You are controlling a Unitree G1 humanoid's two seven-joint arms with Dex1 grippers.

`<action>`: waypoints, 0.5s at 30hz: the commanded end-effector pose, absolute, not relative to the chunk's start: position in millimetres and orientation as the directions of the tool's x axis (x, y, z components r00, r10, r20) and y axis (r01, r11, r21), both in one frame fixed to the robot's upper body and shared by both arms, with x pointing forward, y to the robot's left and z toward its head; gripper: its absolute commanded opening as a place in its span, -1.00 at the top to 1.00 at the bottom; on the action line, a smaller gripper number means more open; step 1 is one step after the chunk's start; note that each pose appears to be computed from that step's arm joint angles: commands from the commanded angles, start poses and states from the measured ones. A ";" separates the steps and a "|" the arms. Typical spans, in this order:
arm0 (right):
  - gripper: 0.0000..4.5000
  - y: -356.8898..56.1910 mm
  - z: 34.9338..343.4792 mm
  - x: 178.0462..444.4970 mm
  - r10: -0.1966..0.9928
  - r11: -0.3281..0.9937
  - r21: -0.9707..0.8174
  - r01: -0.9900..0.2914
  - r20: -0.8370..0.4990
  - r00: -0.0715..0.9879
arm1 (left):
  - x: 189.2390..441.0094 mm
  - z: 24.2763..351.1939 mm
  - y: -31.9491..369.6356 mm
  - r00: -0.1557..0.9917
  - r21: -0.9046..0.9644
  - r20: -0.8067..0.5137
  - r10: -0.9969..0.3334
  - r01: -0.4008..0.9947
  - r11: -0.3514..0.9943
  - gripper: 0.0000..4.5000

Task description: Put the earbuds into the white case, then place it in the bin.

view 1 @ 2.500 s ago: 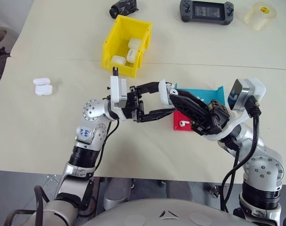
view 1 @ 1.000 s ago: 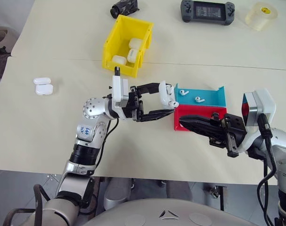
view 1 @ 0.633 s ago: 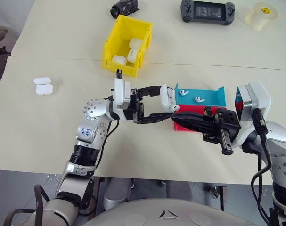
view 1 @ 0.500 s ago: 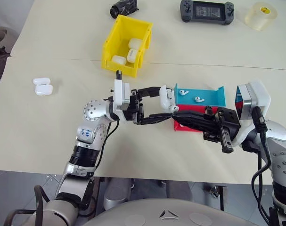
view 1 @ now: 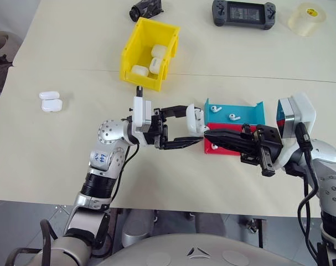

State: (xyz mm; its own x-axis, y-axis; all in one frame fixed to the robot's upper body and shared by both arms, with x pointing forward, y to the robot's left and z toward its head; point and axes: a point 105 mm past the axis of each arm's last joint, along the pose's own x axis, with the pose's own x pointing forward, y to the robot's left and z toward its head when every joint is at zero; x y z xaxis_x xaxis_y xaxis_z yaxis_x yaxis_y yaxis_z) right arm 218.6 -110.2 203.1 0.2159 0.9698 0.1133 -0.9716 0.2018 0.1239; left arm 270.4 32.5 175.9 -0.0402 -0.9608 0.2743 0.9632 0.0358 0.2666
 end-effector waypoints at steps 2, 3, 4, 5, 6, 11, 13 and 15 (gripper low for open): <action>0.99 -112.0 208.0 219.3 0.969 0.201 0.103 -0.974 0.123 0.213 | 261.6 187.5 32.0 -0.083 0.306 0.307 -0.948 0.952 0.016 -0.24; 0.99 -112.3 208.4 218.6 0.971 0.195 0.104 -0.975 0.122 0.207 | 261.6 187.5 32.1 -0.083 0.306 0.307 -0.948 0.952 0.016 -0.24; 0.99 -112.6 208.8 218.6 0.971 0.194 0.103 -0.975 0.121 0.206 | 261.6 187.5 32.1 -0.083 0.307 0.307 -0.948 0.952 0.016 -0.24; 0.99 -113.1 209.4 218.5 0.971 0.193 0.104 -0.976 0.121 0.205 | 261.6 187.6 32.1 -0.083 0.306 0.308 -0.948 0.952 0.016 -0.24; 0.99 -113.5 209.9 218.4 0.972 0.192 0.105 -0.976 0.120 0.204 | 261.6 187.7 32.1 -0.083 0.306 0.309 -0.948 0.952 0.017 -0.24; 0.99 -116.5 210.0 221.1 0.972 0.199 0.100 -0.975 0.105 0.209 | 260.7 188.2 32.1 -0.086 0.305 0.315 -0.945 0.952 0.015 -0.24; 0.99 -117.1 210.1 222.0 0.972 0.201 0.099 -0.975 0.104 0.211 | 260.4 188.5 32.0 -0.088 0.304 0.317 -0.944 0.952 0.014 -0.24; 0.99 -117.6 210.0 222.7 0.972 0.202 0.099 -0.974 0.102 0.212 | 260.1 188.6 32.0 -0.089 0.304 0.319 -0.944 0.953 0.013 -0.24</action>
State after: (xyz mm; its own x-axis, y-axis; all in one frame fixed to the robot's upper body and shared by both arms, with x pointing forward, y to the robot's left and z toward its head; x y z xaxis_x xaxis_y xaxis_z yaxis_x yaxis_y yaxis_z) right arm 223.7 -115.0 202.5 0.2154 0.9718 0.0956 -0.9701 0.2018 0.1346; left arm 268.8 33.2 177.7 -0.0484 -0.9560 0.2894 0.9642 0.0309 0.2633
